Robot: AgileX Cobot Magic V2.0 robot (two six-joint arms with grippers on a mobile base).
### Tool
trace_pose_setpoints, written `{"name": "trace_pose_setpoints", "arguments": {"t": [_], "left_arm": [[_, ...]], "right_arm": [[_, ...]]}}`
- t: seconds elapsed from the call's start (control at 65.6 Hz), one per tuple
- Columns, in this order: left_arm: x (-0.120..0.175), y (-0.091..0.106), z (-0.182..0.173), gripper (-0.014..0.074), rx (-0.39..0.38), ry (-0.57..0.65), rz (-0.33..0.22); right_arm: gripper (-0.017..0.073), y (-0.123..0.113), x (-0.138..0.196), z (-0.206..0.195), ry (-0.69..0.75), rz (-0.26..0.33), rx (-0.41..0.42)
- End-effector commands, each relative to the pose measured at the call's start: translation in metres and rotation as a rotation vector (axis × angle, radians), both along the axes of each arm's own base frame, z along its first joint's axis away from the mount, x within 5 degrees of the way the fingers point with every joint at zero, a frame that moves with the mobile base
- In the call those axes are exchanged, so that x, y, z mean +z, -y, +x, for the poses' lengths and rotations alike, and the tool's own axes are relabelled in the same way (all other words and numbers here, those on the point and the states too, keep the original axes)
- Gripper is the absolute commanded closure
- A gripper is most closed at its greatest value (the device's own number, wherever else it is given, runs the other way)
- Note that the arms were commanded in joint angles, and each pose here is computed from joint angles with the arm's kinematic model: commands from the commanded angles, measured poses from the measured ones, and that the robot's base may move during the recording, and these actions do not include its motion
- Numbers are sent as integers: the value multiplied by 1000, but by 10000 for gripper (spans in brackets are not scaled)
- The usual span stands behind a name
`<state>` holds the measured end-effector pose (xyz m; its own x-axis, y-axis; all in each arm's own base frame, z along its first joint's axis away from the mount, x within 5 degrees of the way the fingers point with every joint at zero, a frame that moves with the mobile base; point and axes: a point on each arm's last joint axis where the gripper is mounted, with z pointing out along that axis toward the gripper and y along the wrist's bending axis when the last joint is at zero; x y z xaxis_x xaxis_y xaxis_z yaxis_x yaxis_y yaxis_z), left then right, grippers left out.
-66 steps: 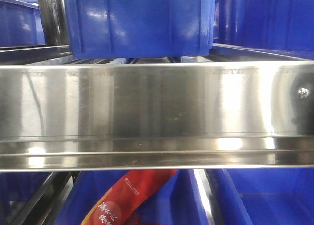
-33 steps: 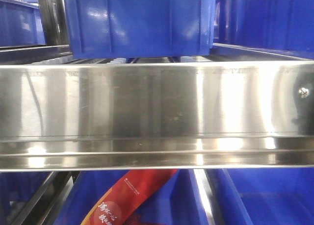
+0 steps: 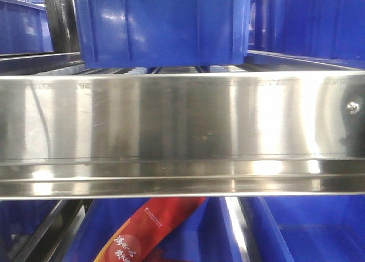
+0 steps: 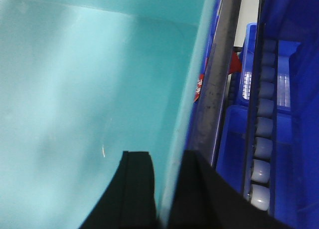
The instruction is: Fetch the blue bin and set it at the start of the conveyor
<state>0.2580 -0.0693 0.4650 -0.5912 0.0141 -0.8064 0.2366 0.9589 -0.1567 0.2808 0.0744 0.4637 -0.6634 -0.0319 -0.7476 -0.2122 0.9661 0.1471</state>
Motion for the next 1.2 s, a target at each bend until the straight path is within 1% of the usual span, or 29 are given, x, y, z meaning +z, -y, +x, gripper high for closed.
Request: {"name": "trace_pose_setpoints", "arguments": {"t": [0.0, 0.381, 0.534, 0.686, 0.915, 1.052, 1.19], "left_arm": [[8, -5, 0, 705, 17, 72, 45], [8, -5, 0, 705, 17, 74, 44], [11, -5, 2, 705, 20, 108, 36], [18, -5, 5, 705, 30, 196, 12], [32, -4, 10, 705, 45, 347, -28], [36, -4, 12, 705, 50, 394, -40], [36, -4, 12, 705, 50, 397, -41]], "right_arm": [[711, 9, 7, -3, 51, -69, -19], [711, 9, 7, -3, 51, -69, -19], [711, 9, 7, -3, 51, -69, -19], [711, 9, 7, -2, 56, -68, -19], [711, 9, 11, 0, 104, -56, -22], [711, 8, 12, 1, 120, -52, -23], [711, 8, 15, 4, 162, -41, -26]]}}
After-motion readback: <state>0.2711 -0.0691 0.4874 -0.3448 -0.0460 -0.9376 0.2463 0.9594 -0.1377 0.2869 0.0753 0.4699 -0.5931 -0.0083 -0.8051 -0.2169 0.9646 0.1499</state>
